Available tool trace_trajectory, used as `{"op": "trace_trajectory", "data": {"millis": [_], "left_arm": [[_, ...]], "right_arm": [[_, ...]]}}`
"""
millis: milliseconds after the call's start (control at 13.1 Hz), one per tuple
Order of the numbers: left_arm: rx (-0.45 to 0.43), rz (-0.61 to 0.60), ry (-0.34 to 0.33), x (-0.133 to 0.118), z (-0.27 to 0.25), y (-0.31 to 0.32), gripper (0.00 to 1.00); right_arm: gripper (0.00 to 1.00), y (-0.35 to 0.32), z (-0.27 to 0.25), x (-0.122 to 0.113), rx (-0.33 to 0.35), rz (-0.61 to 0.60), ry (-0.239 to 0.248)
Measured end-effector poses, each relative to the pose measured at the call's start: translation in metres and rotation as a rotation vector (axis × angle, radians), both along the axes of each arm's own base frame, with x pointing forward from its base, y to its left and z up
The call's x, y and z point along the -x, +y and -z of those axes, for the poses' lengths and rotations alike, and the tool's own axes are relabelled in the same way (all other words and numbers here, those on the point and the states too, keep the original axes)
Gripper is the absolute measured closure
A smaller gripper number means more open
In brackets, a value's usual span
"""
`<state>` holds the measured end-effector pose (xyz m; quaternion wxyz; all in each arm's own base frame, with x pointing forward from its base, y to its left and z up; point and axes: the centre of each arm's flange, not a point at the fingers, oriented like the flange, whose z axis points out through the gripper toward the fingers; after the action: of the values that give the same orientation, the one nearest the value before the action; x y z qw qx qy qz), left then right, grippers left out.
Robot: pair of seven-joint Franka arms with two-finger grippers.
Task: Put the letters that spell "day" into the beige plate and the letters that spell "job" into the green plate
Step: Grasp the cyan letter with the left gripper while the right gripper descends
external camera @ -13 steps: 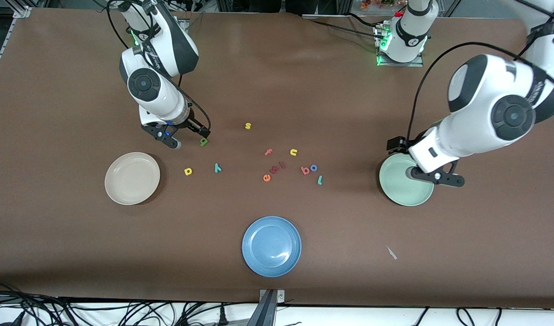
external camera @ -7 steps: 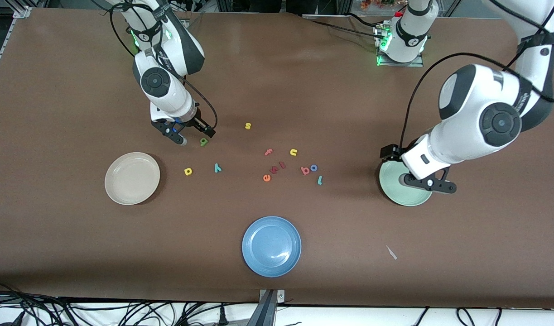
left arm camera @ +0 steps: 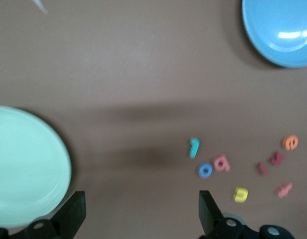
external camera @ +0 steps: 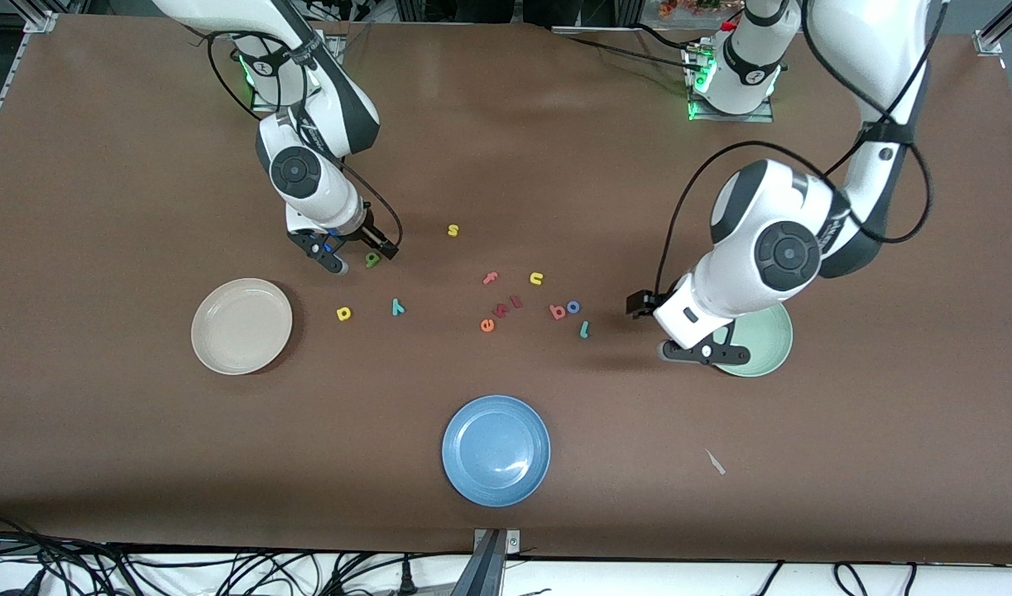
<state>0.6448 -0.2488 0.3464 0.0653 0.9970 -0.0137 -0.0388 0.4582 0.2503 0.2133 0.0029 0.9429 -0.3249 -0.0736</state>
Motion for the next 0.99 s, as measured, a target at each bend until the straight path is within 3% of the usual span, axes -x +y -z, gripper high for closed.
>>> {"op": "trace_trajectory", "data": {"millis": [152, 457, 686, 762, 838, 991], "left_arm": [[0.021, -0.003, -0.032, -0.003, 0.030, -0.020, 0.00], [0.030, 0.011, -0.032, 0.003, 0.061, -0.044, 0.05], [0.023, 0.009, -0.003, 0.020, 0.079, -0.078, 0.12], [0.019, 0.012, 0.007, 0.027, 0.086, -0.090, 0.21], [0.014, 0.012, 0.016, 0.031, 0.092, -0.096, 0.21], [0.009, 0.003, 0.021, 0.030, 0.100, -0.093, 0.41]], "right_arm": [[0.02, -0.001, 0.011, -0.001, -0.005, 0.005, 0.001], [0.02, -0.012, 0.018, -0.009, 0.010, 0.009, -0.002], [0.01, -0.025, 0.018, -0.019, 0.019, 0.032, -0.011], [0.01, -0.025, 0.016, -0.021, 0.019, 0.032, -0.016], [0.00, -0.024, 0.013, -0.023, 0.018, 0.030, -0.024], [0.00, -0.022, 0.007, -0.026, 0.016, 0.073, -0.042]]}}
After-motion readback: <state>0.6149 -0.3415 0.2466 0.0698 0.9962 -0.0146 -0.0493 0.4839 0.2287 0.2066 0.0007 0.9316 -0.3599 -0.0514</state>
